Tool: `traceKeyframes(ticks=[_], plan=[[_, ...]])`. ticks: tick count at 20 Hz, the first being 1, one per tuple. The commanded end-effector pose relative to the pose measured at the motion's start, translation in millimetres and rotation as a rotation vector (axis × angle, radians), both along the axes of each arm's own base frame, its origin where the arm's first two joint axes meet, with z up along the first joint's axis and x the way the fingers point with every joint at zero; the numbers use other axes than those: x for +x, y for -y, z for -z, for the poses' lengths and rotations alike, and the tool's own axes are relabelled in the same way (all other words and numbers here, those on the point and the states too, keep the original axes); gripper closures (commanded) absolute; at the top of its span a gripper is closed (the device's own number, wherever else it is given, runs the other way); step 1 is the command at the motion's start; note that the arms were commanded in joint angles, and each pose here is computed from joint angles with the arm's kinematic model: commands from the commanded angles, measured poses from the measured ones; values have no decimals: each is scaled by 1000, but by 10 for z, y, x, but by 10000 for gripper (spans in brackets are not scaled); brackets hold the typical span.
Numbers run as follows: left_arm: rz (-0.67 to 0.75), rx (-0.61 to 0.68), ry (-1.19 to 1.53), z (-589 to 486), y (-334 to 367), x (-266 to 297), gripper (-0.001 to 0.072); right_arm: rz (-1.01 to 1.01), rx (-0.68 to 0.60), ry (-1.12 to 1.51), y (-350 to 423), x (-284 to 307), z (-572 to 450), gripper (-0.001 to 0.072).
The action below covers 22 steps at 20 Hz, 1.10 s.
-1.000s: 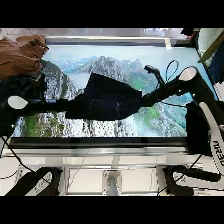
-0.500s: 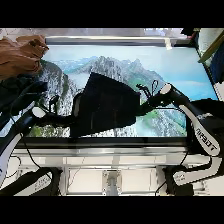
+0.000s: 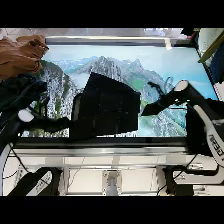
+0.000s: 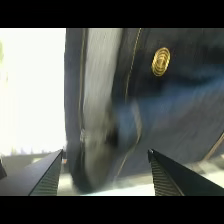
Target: Fold the clothes and pants, and hang the long-sleeved shirts on hangers.
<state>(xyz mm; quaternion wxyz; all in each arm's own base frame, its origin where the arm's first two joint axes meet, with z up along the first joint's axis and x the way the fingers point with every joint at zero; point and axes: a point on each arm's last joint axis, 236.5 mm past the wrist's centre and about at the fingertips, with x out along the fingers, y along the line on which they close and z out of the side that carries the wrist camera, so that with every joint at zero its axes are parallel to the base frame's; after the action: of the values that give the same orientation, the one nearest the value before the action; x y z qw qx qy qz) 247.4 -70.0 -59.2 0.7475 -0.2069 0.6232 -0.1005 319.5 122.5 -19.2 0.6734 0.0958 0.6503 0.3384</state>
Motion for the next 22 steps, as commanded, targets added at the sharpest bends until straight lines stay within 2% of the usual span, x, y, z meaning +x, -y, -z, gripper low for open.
traceKeyframes(ticks=[1, 5, 11, 16, 18, 20, 21, 22], plan=[[-41, -39, -67, 149, 73, -530, 94, 128, -23, 89, 438, 114, -295, 465], [-1, -99, -2, 226, 247, -649, 95, 164, -9, 101, 503, 162, -328, 466], [-82, -54, 47, 362, 95, -386, 97, 158, 3, 90, 477, 133, -347, 466], [-83, -148, 12, 516, 261, -300, 98, 167, 32, 95, 424, 157, -389, 466], [-98, -182, -1, 568, 311, -260, 168, 169, 40, 95, 410, 161, -400, 466], [-121, -188, -13, 609, 308, -232, 168, 171, 46, 93, 399, 160, -408, 466], [-121, -188, -13, 609, 307, -232, 222, 175, 46, 87, 399, 156, -407, 466], [-122, -188, -12, 607, 307, -230, 347, 173, 46, 86, 399, 151, -406, 466]])
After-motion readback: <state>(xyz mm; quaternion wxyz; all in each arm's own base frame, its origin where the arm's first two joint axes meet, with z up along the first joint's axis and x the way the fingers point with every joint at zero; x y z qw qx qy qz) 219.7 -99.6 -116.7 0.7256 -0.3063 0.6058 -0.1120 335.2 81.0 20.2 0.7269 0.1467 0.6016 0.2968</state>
